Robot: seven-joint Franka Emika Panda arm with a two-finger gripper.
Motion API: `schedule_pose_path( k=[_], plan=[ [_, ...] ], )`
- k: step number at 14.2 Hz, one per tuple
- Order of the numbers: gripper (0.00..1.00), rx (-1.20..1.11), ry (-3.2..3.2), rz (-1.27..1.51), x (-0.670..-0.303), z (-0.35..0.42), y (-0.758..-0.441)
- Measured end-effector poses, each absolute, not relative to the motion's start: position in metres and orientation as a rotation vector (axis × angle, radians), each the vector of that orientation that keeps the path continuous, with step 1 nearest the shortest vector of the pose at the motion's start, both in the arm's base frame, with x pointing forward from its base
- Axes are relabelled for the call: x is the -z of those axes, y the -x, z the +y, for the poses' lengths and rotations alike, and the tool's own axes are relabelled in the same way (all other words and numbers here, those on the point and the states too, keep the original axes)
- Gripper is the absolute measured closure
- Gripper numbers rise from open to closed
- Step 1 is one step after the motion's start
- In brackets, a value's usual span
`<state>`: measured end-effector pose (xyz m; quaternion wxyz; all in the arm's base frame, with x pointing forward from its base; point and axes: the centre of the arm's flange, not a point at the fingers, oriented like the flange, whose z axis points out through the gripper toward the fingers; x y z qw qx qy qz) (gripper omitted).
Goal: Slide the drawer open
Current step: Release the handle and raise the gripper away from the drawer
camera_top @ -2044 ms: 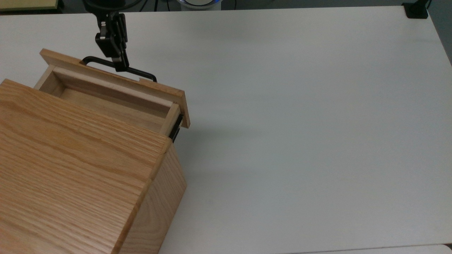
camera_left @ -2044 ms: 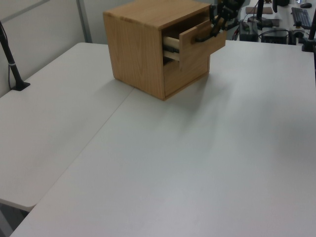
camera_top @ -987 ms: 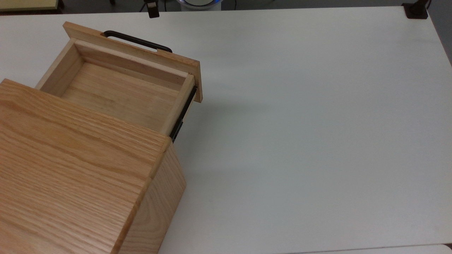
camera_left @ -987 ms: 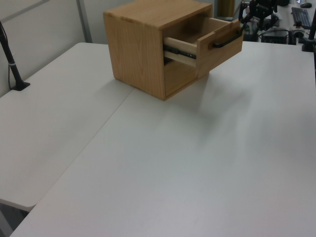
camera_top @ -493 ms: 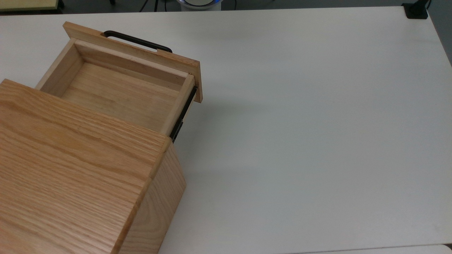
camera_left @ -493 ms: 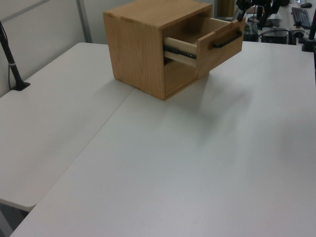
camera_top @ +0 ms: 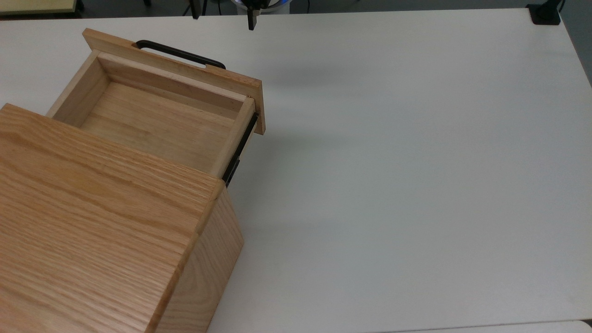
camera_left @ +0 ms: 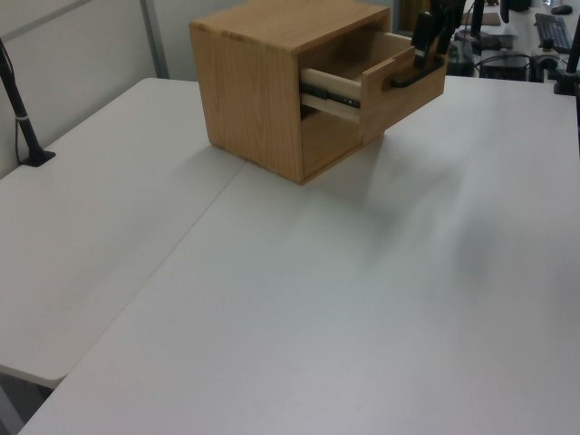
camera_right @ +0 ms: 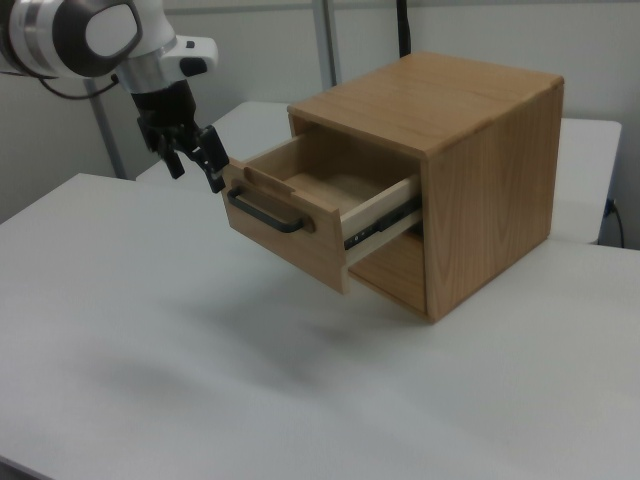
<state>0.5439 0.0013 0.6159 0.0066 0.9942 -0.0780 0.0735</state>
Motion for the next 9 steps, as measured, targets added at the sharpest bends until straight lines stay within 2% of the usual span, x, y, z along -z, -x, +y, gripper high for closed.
schedule_pose_path(
  k=[4,9],
  plan=[
    [0.0,-0.162,-3.074,0.091,-0.627,-0.009,-0.543],
    [0.0,-0.148,-3.063,0.153,-0.63,-0.014,-0.542]
  ],
)
